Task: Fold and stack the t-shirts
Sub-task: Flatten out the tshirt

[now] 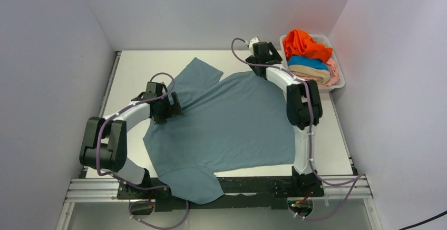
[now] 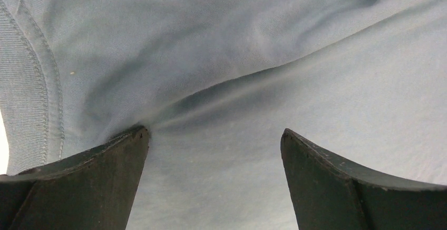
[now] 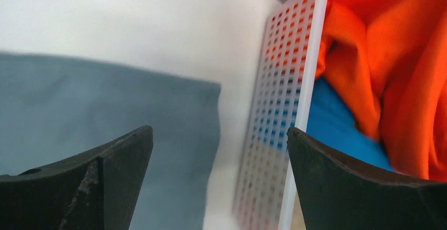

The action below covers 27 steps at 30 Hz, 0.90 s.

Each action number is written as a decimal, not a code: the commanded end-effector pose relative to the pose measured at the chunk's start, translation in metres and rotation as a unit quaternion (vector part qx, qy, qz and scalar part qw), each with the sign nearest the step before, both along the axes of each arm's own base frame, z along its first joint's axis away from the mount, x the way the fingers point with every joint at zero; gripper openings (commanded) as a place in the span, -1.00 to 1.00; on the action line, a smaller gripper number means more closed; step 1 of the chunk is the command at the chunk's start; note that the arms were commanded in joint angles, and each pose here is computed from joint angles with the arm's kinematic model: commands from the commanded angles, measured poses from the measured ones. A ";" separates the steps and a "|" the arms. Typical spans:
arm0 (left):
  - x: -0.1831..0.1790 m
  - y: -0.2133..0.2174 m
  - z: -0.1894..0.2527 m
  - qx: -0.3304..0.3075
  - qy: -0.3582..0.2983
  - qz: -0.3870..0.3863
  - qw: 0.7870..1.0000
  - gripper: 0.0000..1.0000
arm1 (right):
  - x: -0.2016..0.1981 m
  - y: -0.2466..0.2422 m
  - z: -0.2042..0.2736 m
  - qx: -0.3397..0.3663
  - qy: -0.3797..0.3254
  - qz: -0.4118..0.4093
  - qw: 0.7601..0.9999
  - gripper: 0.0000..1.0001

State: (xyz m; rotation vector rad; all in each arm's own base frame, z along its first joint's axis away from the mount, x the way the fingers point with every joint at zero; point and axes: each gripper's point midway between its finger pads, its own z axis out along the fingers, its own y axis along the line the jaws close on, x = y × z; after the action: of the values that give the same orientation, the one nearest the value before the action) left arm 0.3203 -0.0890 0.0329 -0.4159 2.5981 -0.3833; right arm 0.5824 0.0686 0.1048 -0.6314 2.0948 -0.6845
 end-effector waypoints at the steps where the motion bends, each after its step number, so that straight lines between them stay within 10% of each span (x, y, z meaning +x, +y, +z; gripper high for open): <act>1: 0.007 -0.006 0.023 -0.028 -0.010 0.007 1.000 0.99 | -0.057 0.040 0.054 0.214 -0.031 -0.057 0.975 1.00; 8: 0.036 -0.025 0.060 -0.072 -0.052 -0.013 0.996 0.99 | -0.181 0.094 0.007 0.446 0.057 -0.099 0.888 1.00; 13: 0.047 -0.043 0.044 -0.086 -0.030 -0.031 0.995 0.99 | -0.227 0.092 -0.037 0.467 0.120 -0.147 0.864 1.00; 27: 0.146 -0.042 -0.017 -0.054 0.053 -0.001 0.997 0.99 | -0.159 0.076 -0.111 0.442 0.141 -0.197 0.864 1.00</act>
State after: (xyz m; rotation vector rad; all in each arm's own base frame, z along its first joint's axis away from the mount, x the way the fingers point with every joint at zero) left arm 0.4343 -0.1395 0.0394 -0.4402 2.6484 -0.5821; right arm 0.3930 0.1495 0.0206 0.1652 2.5052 0.1652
